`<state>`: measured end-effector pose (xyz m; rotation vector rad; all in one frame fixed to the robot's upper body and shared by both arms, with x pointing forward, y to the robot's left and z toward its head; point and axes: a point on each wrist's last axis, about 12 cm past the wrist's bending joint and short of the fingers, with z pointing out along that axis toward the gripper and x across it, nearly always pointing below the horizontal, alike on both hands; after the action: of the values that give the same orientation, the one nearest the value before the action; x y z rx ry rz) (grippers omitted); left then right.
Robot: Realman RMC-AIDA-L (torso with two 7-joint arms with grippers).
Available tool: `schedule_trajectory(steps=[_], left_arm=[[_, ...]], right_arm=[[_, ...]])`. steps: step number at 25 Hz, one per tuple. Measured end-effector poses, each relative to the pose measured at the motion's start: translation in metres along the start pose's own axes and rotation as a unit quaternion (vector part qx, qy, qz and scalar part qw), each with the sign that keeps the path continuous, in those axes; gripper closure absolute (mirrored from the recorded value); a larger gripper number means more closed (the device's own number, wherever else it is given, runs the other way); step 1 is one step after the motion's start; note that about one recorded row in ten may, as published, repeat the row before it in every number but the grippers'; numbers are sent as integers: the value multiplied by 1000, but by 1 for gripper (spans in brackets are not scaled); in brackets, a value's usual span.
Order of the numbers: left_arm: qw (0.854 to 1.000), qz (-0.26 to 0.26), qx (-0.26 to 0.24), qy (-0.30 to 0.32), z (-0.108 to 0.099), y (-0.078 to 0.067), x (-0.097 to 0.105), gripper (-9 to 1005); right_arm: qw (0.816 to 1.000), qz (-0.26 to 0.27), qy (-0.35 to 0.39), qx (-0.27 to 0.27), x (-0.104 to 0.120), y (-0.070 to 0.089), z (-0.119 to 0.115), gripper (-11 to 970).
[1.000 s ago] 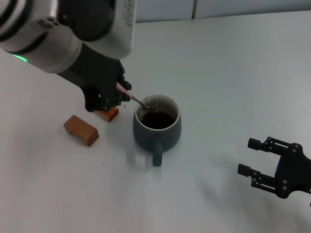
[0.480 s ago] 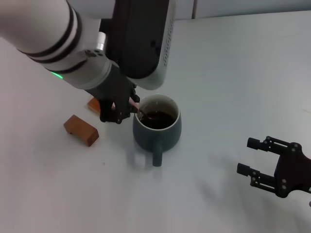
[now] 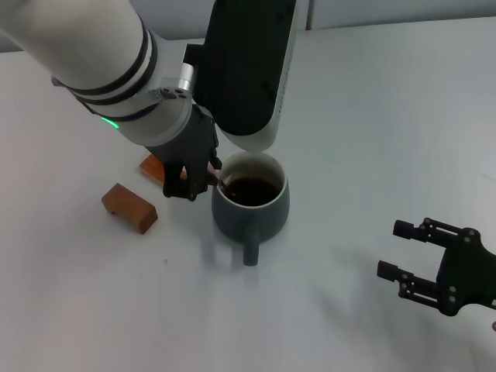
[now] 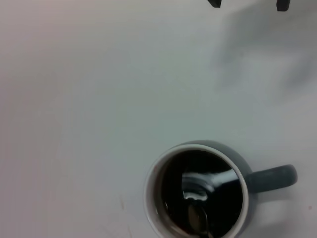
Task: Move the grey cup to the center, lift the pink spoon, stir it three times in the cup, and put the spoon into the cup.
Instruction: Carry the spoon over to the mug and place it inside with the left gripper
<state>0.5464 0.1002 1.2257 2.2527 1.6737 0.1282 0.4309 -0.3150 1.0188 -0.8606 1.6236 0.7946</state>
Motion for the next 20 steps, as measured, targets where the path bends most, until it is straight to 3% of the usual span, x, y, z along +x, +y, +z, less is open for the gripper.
schedule_trajectory(steps=[10,20], left_arm=[[1000,20,6,6,-1,-7,-11,870],[999,31,-18,-20,2,-3,-21,869]], right_arm=[[1000,2,0,0,1,1,0,279],[1000,11,-4,-2,2,4,2,279]])
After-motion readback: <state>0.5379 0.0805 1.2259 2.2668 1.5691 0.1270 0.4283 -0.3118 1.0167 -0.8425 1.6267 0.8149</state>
